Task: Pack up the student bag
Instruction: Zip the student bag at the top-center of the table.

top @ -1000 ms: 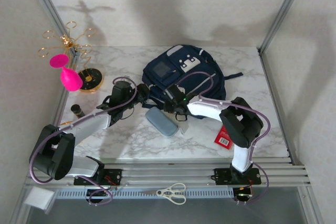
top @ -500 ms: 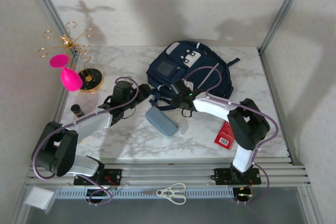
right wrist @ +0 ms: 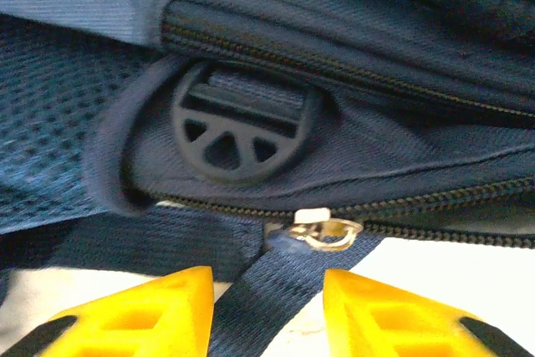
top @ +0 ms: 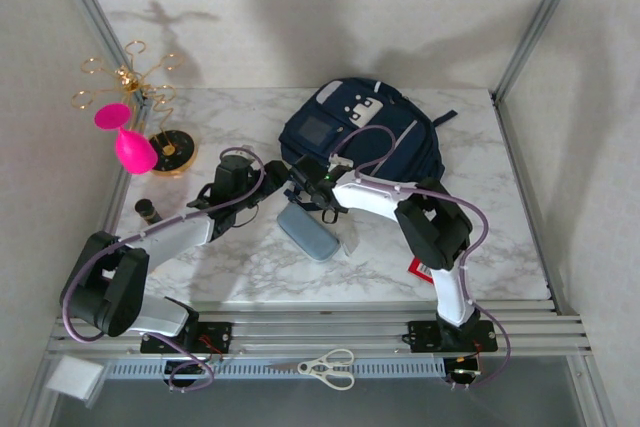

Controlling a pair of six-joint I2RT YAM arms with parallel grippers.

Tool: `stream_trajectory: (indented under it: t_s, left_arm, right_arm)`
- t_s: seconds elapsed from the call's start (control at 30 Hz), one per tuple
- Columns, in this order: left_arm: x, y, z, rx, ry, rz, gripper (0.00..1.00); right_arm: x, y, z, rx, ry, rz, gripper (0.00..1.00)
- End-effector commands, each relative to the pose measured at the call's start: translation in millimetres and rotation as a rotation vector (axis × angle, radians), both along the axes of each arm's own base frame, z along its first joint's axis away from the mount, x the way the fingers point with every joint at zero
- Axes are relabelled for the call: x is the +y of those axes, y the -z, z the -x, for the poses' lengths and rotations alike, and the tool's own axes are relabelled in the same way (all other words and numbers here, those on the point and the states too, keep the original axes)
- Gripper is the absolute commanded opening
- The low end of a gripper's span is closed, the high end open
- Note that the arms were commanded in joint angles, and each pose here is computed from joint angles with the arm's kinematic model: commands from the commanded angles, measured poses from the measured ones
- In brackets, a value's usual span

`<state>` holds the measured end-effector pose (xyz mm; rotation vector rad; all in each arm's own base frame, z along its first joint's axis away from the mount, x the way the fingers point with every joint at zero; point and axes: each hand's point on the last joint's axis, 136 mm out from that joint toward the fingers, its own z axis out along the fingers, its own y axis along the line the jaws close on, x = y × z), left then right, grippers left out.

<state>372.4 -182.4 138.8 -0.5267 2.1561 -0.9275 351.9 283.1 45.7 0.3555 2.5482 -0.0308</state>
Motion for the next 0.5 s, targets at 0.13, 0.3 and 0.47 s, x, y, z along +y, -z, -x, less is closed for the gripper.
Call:
stream_trajectory:
  t_s: [0.13, 0.3, 0.47]
  left_arm:
    - [0, -7, -1, -0.035, 0.006, 0.027, 0.65]
    - [0, -3, -2, -0.028, 0.008, 0.025, 0.66]
    - [-1, -1, -3, -0.027, 0.01, 0.034, 0.66]
  right_arm:
    - [-28, 0, -20, -0.031, 0.096, 0.079, 0.41]
    - [-34, -4, -26, -0.049, 0.099, 0.093, 0.38]
    - [-27, 0, -24, -0.032, 0.08, 0.073, 0.36]
